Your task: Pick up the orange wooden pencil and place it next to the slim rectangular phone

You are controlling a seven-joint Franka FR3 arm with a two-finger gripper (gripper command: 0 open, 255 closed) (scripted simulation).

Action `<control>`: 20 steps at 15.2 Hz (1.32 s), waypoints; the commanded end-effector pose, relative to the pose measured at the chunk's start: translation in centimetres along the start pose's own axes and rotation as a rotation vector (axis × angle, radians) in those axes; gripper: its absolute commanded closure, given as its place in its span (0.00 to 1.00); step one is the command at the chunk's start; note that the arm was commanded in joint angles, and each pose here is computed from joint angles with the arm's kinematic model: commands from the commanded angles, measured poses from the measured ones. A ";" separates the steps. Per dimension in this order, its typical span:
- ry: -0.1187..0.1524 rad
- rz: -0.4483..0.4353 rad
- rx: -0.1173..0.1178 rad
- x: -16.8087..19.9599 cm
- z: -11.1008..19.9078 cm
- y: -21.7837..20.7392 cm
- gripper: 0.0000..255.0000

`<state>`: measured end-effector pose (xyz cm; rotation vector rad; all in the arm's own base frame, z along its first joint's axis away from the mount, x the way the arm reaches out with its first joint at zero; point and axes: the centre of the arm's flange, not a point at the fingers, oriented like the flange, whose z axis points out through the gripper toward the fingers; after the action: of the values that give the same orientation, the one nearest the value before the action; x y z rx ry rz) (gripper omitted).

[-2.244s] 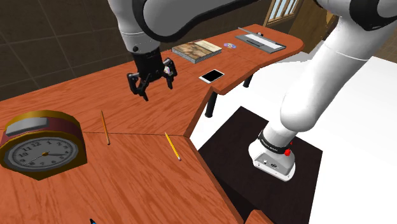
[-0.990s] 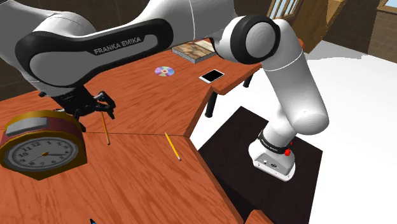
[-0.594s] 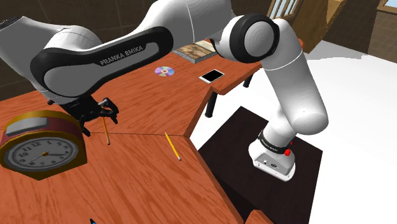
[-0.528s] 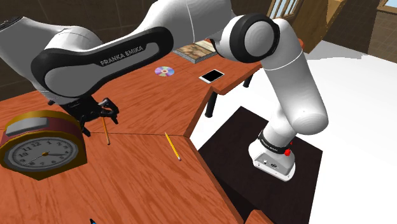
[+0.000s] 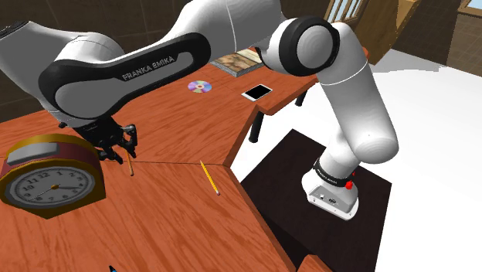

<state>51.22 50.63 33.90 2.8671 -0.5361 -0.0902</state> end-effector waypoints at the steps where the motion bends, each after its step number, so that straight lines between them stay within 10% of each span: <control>1: 0.000 0.000 0.000 0.0 0.0 0.0 1.00; 20: 0.000 0.000 0.000 -0.1 -6.2 1.5 1.00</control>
<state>51.33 50.77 39.70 2.8675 -0.5362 -0.0898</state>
